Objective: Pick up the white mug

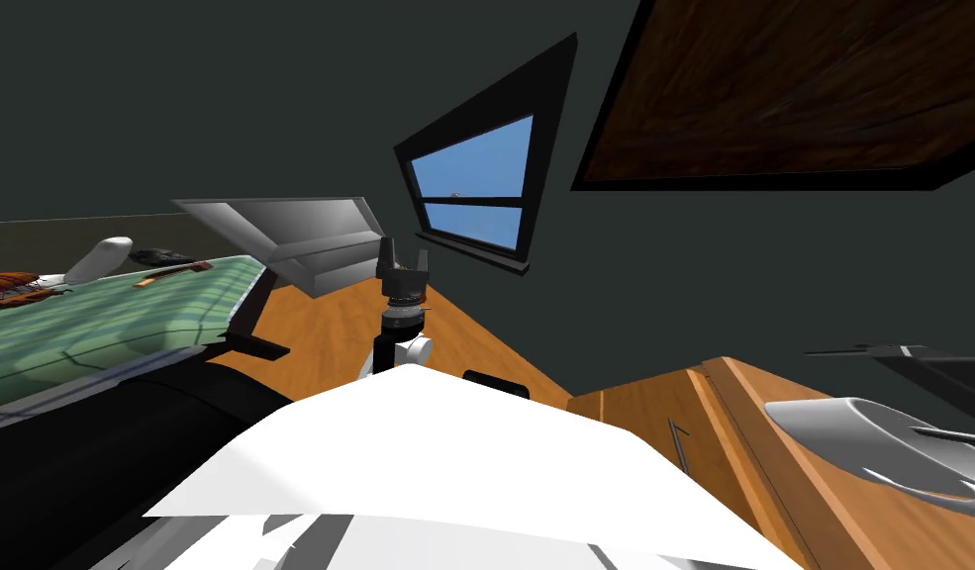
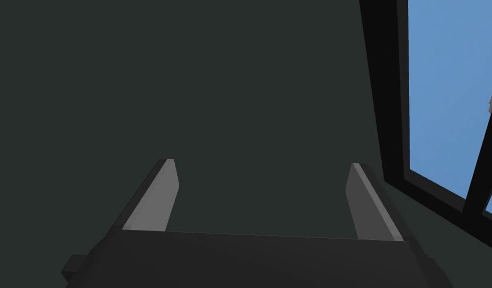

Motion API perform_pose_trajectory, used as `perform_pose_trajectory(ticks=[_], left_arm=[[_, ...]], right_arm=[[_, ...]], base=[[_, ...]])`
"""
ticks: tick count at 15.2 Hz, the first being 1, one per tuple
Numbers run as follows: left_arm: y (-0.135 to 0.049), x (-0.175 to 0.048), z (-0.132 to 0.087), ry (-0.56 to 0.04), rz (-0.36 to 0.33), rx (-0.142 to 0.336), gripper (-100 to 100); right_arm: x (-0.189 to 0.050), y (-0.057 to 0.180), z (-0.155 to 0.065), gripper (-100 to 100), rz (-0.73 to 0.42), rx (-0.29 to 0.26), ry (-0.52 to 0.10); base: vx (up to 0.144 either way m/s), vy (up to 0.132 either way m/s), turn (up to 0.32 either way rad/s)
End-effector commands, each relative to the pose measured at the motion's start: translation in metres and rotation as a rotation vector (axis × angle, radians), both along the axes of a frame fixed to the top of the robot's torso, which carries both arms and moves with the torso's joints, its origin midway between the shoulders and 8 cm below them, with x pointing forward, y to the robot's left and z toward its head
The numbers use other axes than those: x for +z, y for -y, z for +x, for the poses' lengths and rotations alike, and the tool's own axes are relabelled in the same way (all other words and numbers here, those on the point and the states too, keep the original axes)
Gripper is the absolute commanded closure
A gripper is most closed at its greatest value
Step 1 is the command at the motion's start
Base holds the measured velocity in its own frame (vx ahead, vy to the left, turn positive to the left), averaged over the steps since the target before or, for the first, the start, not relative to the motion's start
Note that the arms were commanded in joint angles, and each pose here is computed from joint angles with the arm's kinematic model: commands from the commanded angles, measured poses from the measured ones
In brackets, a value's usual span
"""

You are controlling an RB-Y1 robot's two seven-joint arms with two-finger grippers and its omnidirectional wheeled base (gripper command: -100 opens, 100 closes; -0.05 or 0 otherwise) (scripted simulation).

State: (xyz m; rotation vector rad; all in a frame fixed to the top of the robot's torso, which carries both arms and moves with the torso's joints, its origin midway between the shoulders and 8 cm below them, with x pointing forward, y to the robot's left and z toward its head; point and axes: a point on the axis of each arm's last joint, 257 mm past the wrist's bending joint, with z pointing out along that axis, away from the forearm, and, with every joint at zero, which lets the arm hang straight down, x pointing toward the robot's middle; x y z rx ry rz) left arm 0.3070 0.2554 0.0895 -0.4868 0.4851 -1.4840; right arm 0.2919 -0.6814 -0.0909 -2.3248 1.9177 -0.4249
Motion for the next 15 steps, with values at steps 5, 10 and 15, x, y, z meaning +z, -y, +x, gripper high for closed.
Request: perform_pose_trajectory(ticks=[5, 10, 15], left_arm=[[0.000, 0.000, 0.000, 0.000, 0.000, 0.000, 0], [0.000, 0.000, 0.000, 0.000, 0.000, 0.000, 0], [0.000, 0.000, 0.000, 0.000, 0.000, 0.000, 0]], right_arm=[[-0.022, 0.007, -0.052, -100, 0.032, -0.042, -0.172], [-0.032, 0.002, -0.085, -100, 0.075, -0.063, -0.281], [-0.046, 0.005, -0.084, -100, 0.069, -0.064, -0.263]], base=[[0.041, -0.008, 0.107], [0.038, -0.005, 0.060], [-0.008, 0.001, 0.024]])
